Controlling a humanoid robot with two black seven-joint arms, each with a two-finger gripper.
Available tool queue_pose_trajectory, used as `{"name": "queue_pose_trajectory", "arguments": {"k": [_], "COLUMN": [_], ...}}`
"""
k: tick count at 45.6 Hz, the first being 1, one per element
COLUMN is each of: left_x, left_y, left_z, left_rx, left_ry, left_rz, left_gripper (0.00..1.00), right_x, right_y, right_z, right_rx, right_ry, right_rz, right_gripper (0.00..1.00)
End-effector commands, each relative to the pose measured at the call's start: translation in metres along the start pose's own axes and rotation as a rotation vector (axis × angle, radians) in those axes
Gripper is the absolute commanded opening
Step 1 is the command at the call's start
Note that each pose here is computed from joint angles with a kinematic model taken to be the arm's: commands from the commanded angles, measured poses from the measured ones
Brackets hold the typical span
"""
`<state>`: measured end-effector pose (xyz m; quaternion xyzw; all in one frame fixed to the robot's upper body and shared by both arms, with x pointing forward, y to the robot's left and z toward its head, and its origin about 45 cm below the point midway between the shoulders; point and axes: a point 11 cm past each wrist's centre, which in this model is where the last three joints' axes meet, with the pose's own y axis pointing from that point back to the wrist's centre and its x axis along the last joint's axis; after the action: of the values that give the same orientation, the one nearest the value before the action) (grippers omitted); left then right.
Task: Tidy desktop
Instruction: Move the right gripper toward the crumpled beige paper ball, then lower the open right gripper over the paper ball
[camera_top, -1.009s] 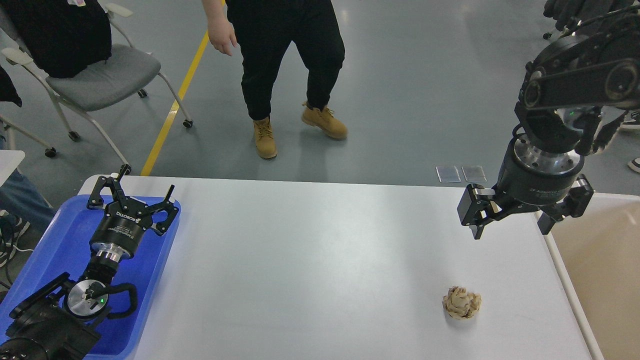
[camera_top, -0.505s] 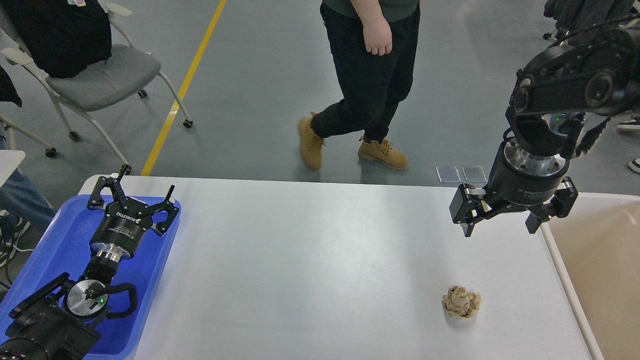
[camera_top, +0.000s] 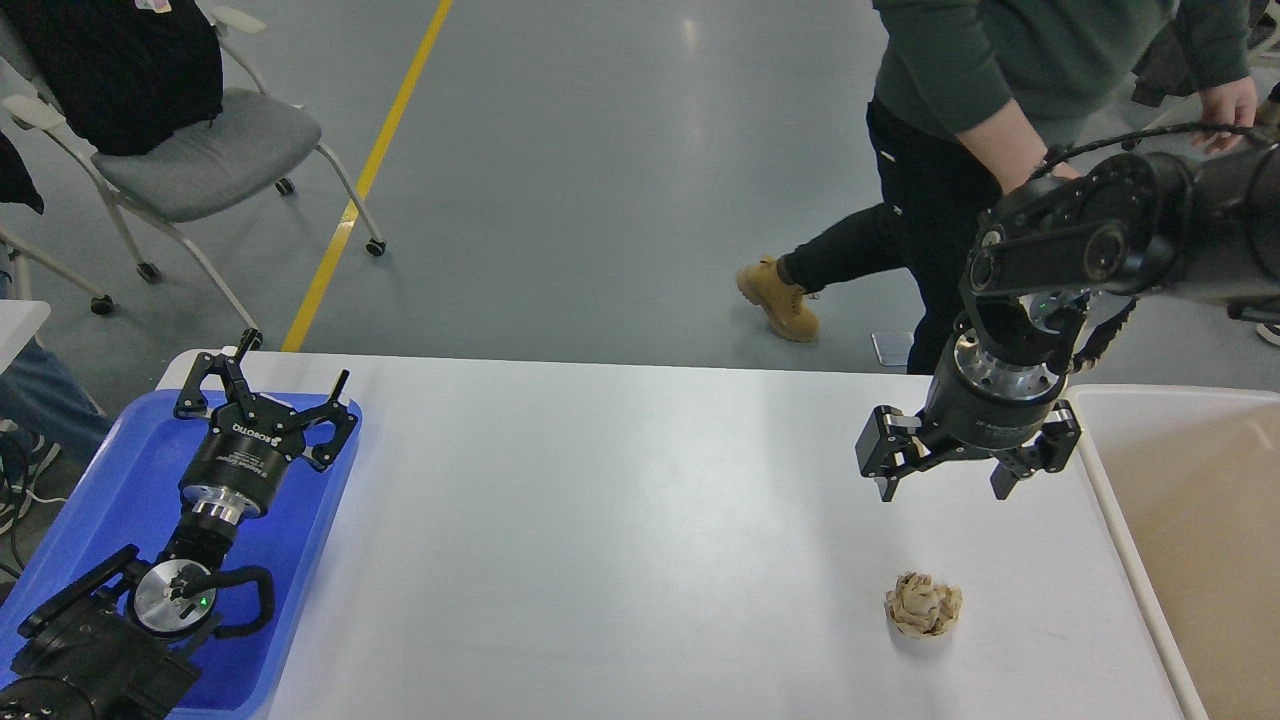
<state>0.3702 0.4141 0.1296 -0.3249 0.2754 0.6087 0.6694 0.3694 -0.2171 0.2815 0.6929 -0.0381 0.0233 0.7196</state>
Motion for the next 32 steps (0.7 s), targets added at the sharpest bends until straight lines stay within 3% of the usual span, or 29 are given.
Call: {"name": "queue_pose_trajectory", "arguments": {"k": [1, 32], "left_x": [0.0, 0.0], "left_y": [0.0, 0.0], "left_z": [0.0, 0.0], "left_rx": [0.0, 0.0], "left_ry": [0.0, 0.0], "left_rz": [-0.001, -0.001], "left_gripper": [0.99, 0.99], "right_x": [-0.001, -0.024], "right_y": [-0.04, -0.148], "right_z": [-0.001, 0.04], "right_rx": [0.018, -0.062], "right_ry": [0.033, 0.075], "right_rz": [0.007, 0.093], "right_gripper": [1.0, 1.0]}}
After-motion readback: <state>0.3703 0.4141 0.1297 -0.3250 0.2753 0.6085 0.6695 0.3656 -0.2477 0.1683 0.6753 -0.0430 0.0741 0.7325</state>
